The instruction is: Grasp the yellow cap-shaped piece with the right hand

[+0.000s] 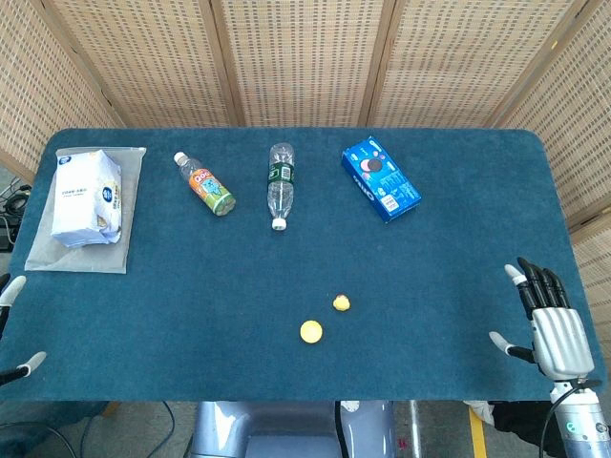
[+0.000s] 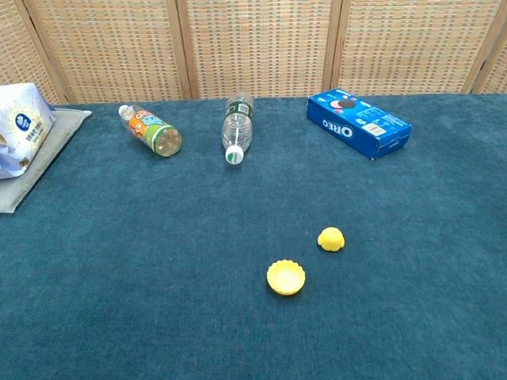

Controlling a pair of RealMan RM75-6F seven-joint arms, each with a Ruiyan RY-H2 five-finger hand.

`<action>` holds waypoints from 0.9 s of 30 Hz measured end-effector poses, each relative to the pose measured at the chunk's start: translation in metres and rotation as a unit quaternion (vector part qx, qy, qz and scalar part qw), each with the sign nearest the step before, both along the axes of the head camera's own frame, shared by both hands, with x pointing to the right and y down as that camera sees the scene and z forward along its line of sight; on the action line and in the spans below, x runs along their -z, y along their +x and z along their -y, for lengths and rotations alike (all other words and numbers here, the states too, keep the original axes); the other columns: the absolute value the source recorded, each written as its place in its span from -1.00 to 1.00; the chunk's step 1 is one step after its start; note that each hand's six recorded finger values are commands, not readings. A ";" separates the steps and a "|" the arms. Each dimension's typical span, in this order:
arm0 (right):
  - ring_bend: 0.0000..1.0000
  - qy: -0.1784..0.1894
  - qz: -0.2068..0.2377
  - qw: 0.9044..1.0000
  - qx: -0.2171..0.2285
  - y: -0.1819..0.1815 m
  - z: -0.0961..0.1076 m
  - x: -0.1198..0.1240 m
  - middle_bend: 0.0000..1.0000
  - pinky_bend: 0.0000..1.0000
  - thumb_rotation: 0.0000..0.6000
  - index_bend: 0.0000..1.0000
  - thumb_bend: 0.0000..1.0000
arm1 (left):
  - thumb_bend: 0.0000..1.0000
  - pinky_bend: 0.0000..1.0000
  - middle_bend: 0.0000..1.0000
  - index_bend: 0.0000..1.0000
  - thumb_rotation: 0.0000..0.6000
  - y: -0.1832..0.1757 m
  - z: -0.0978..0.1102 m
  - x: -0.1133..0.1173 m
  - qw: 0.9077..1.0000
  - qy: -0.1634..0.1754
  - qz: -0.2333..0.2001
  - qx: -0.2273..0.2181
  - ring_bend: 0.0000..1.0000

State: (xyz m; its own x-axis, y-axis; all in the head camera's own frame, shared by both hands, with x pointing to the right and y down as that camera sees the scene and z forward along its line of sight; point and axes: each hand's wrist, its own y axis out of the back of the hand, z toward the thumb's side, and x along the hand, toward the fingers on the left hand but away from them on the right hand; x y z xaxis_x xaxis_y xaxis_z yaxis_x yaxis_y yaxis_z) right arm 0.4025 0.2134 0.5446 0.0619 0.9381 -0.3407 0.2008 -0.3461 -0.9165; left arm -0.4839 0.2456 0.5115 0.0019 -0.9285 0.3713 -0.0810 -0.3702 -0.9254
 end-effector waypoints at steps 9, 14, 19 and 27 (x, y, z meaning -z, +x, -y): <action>-1.00 -0.010 0.004 1.000 -0.009 0.003 0.000 0.000 -1.00 -1.00 1.00 -0.73 -1.00 | -1.00 -1.00 -1.00 -1.00 1.00 0.000 0.000 -0.001 1.000 -0.004 -0.002 0.002 -1.00; -1.00 -0.016 0.016 1.000 0.001 -0.007 0.008 -0.006 -1.00 -1.00 1.00 -0.50 -1.00 | -1.00 -1.00 -1.00 -1.00 1.00 0.003 0.001 -0.004 1.000 -0.007 0.001 -0.005 -1.00; -1.00 -0.024 0.027 0.998 0.043 -0.038 0.034 -0.020 -1.00 -1.00 1.00 -0.21 -1.00 | -1.00 -1.00 -1.00 -1.00 1.00 0.007 0.003 -0.010 1.000 -0.013 0.007 -0.013 -1.00; -1.00 -0.072 0.041 0.994 0.076 -0.103 0.069 -0.067 -1.00 -1.00 1.00 -0.01 -1.00 | -1.00 -1.00 -1.00 -1.00 1.00 0.008 0.008 -0.026 0.999 -0.039 0.022 -0.008 -1.00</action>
